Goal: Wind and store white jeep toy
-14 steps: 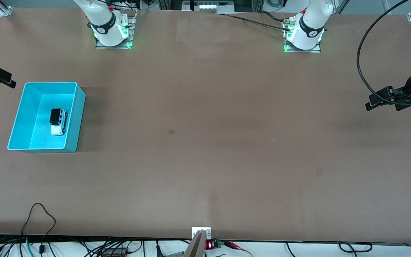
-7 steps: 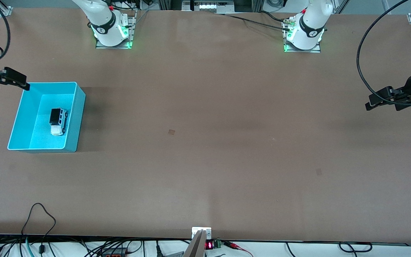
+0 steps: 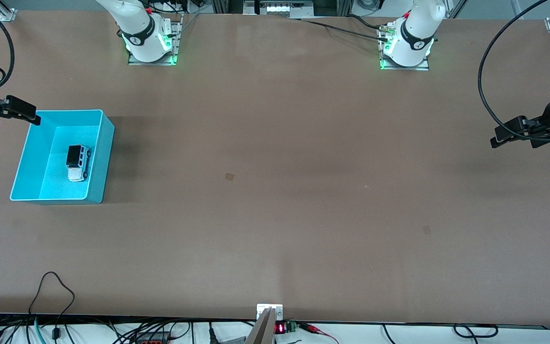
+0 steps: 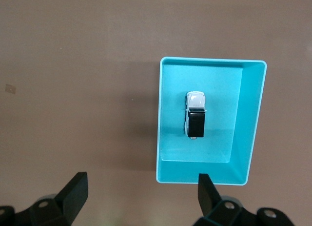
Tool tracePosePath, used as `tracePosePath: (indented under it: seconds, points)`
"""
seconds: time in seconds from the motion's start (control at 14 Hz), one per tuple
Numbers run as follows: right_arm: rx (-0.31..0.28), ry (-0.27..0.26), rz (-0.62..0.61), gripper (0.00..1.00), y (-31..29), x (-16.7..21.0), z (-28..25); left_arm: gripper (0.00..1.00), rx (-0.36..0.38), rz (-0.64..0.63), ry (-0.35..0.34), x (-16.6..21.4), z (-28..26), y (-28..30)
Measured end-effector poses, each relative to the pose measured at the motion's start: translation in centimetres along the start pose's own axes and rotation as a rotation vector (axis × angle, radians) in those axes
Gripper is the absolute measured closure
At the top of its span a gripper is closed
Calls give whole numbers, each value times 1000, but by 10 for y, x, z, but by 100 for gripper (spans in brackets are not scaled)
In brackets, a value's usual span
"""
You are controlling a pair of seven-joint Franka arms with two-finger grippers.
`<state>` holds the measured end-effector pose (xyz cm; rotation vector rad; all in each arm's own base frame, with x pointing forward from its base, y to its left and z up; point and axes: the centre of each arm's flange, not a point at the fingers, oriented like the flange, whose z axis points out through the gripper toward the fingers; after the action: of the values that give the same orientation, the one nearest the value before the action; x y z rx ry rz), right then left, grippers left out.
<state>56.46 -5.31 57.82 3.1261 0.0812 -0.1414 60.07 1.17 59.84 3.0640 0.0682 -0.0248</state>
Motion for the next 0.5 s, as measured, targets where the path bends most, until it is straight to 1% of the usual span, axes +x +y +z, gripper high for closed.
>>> tracePosePath:
  seconds: [0.5]
  points:
    - [0, -5, -5, 0, -3, 1, 0, 0, 1, 0, 1, 0, 0, 0]
